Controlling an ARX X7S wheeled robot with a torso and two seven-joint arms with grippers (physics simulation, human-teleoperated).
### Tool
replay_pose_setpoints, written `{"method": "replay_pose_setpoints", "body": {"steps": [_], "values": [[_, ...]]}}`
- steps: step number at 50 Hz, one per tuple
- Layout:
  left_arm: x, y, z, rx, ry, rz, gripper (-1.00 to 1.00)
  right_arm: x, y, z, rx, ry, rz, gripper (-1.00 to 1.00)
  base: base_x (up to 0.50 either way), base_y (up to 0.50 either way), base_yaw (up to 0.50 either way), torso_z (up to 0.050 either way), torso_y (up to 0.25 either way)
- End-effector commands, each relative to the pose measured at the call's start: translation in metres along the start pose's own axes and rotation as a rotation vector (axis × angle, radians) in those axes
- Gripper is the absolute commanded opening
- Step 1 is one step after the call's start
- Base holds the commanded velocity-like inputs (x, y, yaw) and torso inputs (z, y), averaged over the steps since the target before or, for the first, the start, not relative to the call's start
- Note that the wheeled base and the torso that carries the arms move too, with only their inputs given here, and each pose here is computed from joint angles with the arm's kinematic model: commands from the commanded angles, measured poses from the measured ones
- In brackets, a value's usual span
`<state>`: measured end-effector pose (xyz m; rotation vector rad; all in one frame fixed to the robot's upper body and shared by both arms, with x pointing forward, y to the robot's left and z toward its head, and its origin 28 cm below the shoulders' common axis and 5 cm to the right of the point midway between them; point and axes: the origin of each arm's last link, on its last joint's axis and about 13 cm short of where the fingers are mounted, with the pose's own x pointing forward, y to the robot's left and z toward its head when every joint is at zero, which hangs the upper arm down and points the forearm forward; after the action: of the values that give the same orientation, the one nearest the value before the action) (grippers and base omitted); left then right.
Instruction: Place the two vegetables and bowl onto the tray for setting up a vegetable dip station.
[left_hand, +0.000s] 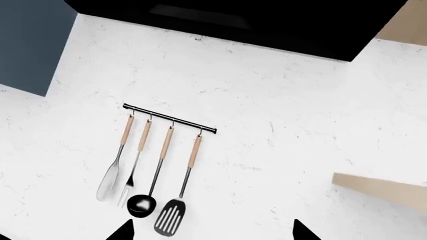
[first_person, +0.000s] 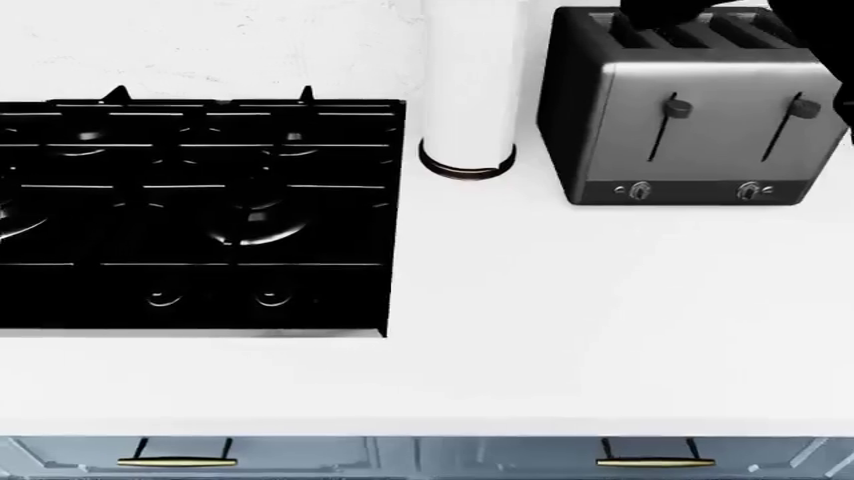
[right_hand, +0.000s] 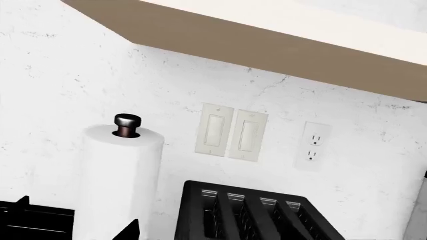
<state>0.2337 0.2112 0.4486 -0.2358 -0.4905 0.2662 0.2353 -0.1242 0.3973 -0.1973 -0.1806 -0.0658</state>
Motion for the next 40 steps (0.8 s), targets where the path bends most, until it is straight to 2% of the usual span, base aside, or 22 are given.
{"method": "replay_pose_setpoints", "body": {"steps": [1, 40], "values": [[0.0001, -0.0001, 0.0002, -0.001, -0.001, -0.001, 1.00, 0.0006, -0.0004, -0.0004, -0.001, -0.001, -0.001, 1.00, -0.03, -0.50, 0.00, 0.000, 0.000], [-0.0005, -0.0014, -0.0009, -0.005, 0.008, -0.011, 1.00, 0.0006, 0.0001, -0.0005, -0.003, -0.002, 0.003, 1.00, -0.03, -0.50, 0.00, 0.000, 0.000]]}}
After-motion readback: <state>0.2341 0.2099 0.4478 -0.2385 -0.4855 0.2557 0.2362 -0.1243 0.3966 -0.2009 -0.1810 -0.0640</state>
